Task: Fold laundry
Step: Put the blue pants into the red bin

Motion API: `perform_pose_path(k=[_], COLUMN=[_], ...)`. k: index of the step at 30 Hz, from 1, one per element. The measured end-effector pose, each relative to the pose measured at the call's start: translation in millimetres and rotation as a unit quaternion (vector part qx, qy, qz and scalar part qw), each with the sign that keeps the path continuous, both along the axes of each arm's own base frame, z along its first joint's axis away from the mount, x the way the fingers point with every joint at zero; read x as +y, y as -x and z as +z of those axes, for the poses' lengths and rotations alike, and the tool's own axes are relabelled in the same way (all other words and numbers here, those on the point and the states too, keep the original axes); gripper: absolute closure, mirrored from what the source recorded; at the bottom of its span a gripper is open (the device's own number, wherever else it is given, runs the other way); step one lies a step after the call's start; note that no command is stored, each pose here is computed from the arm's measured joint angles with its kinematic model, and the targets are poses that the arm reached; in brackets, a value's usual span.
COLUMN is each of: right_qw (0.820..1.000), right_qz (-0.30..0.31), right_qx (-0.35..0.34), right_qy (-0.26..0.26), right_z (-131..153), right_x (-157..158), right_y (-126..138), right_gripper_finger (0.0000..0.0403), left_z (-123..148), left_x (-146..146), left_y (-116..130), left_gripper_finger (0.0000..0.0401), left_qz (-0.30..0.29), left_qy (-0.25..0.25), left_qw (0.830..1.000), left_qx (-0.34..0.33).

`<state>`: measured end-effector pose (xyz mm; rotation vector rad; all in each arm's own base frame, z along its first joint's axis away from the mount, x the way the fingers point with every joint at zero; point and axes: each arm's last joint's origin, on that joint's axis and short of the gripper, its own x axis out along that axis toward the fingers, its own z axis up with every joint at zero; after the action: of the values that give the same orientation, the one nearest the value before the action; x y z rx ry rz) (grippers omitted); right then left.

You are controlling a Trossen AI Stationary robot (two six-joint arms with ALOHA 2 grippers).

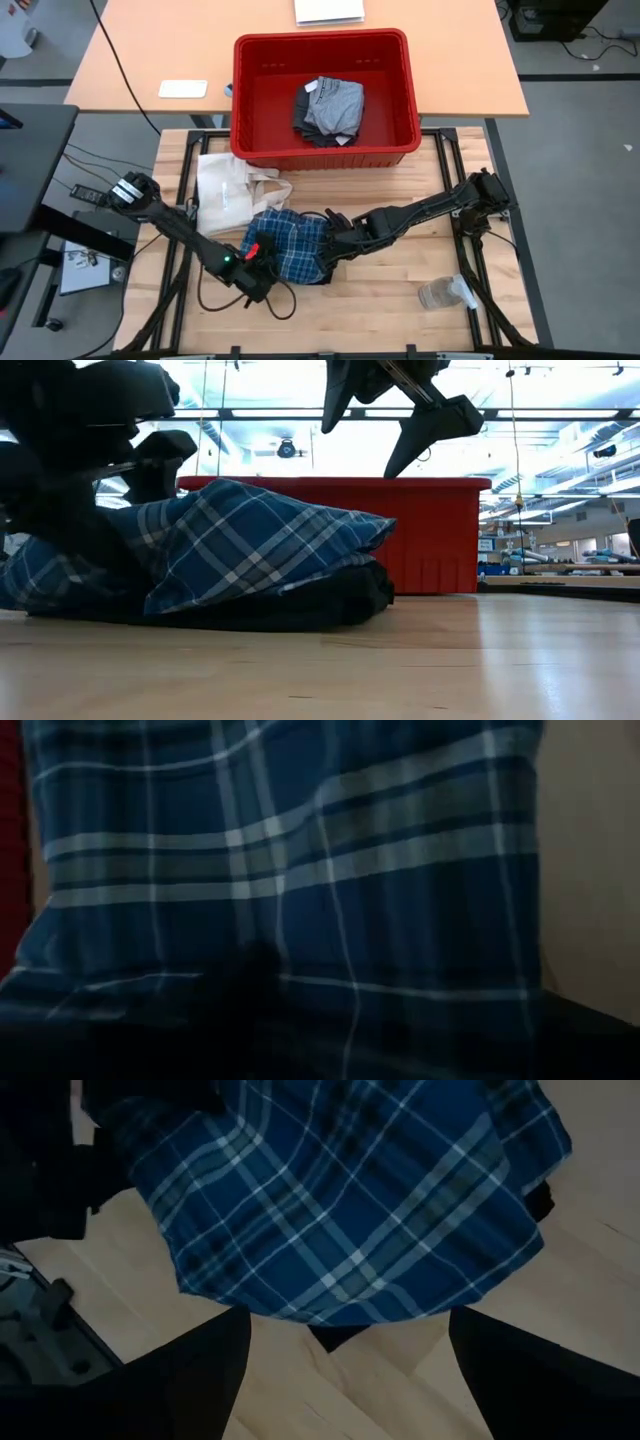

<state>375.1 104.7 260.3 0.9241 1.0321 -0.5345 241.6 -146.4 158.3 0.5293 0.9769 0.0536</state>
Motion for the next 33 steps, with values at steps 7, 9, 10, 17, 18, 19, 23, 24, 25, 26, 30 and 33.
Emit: perform_pose_path(k=[7, 9, 10, 17, 18, 19, 23, 24, 25, 26, 30, 33], right_qw=[0.999, 0.997, 0.997, 0.989, 0.988, 0.986, 0.982, 0.983, 0.983, 0.98, 0.955, 0.924], right_qz=[0.007, 0.011, 0.013, 0.036, 0.041, 0.043, 0.03, 0.027, 0.026, 0.022, 0.029, 0.084], right_qx=[-0.043, -0.068, -0.077, -0.131, -0.137, -0.146, -0.18, -0.18, -0.183, -0.191, -0.238, -0.25], right_qy=[-0.021, -0.026, -0.027, -0.049, -0.058, -0.064, -0.049, -0.027, 0.005, 0.041, 0.176, 0.277], right_z=[13, 23, 26, 41, 42, 43, 44, 42, 40, 38, 39, 38], right_x=[14, 18, 19, 38, 43, 47, 63, 66, 70, 73, 84, 86], right_y=[3, 6, 7, 12, 12, 13, 16, 19, 21, 23, 23, 16], right_gripper_finger=[0.0055, 0.0055, 0.0055, 0.0055, 0.0055, 0.0055, 0.0055, 0.0055, 0.0056, 0.0056, 0.0056, 0.0056], left_z=[23, 36, 41, 70, 73, 76, 85, 87, 89, 91, 95, 95], left_x=[8, 12, 13, 31, 35, 39, 52, 55, 57, 59, 65, 67], left_y=[1, 2, 1, 2, 3, 3, 8, 8, 9, 9, 9, 7], left_gripper_finger=[0.0285, 0.0348, 0.0371, 0.038, 0.0382, 0.0383, 0.0386, 0.0386, 0.0386, 0.0386, 0.0385, 0.038], left_qz=[0.02, 0.025, 0.028, 0.066, 0.077, 0.089, 0.125, 0.129, 0.13, 0.131, 0.136, 0.138], left_qy=[0.021, 0.024, 0.028, 0.071, 0.077, 0.085, 0.122, 0.131, 0.139, 0.146, 0.175, 0.195], left_qw=[1.0, 0.999, 0.999, 0.994, 0.993, 0.991, 0.983, 0.981, 0.98, 0.979, 0.973, 0.969], left_qx=[-0.013, -0.018, -0.024, -0.055, -0.053, -0.056, -0.057, -0.059, -0.059, -0.061, -0.062, -0.058])
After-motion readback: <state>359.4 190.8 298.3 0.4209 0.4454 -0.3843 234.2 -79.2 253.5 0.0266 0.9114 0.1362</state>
